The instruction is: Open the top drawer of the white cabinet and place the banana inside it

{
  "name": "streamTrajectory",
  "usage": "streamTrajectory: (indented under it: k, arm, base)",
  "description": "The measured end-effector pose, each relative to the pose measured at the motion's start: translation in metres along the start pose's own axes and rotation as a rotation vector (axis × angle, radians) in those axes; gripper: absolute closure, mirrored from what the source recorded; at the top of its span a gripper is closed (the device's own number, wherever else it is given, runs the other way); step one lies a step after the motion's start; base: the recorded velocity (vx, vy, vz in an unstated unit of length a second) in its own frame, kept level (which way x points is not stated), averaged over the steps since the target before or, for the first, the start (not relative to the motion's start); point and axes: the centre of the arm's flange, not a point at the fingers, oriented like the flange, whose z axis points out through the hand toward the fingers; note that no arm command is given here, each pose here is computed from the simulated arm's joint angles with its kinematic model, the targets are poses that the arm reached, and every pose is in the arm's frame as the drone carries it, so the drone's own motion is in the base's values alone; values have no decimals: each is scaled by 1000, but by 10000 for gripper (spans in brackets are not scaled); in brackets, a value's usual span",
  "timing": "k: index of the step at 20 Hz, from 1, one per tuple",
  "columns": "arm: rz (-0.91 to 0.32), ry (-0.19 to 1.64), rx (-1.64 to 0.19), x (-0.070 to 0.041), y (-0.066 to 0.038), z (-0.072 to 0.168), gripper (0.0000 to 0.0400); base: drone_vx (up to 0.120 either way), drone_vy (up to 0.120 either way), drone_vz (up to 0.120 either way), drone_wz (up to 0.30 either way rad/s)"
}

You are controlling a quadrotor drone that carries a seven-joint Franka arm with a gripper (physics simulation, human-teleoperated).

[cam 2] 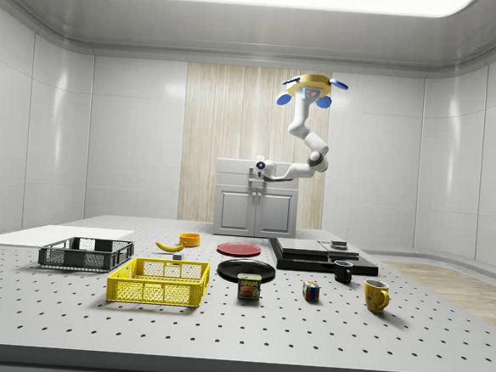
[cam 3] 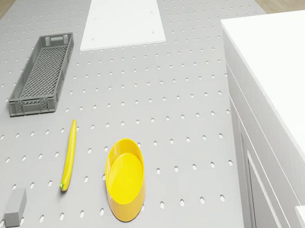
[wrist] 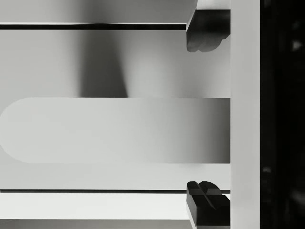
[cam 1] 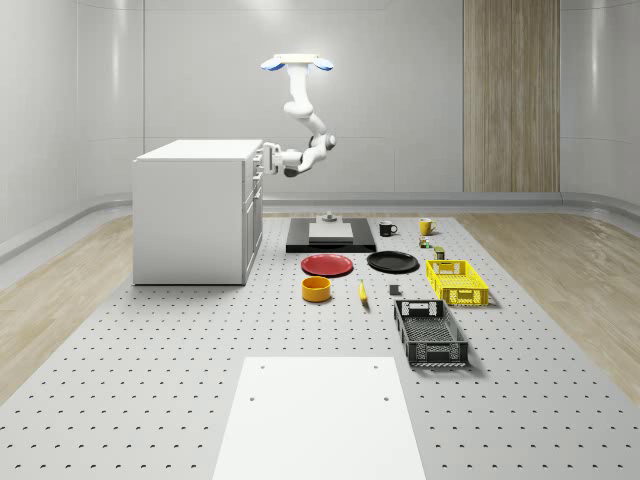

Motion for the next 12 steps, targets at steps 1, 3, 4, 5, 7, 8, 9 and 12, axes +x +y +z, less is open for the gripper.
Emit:
streamTrajectory:
  k: [1, 3, 4, 5, 7, 8, 9, 12]
  arm:
    - [12, 4, -4, -4, -1, 0, 82]
    - [2, 2, -2, -2, -1, 2, 166]
    - [-2, 2, -2, -1, 0, 3, 194]
    - [-6, 1, -1, -1, 0, 4, 217]
    - [-13, 1, -2, 0, 0, 5, 236]
    - [-33, 0, -1, 3, 1, 6, 244]
    - [-42, -3, 1, 5, 2, 6, 255]
    - [-1, -5, 0, 1, 0, 5, 238]
  base:
    - [0, 0, 0, 0]
    - [0, 0, 0, 0]
    - [0, 0, 0, 0]
    - [0, 0, 0, 0]
    - [0, 0, 0, 0]
    - [0, 0, 0, 0]
    - [0, 0, 0, 0]
    - [0, 0, 0, 0]
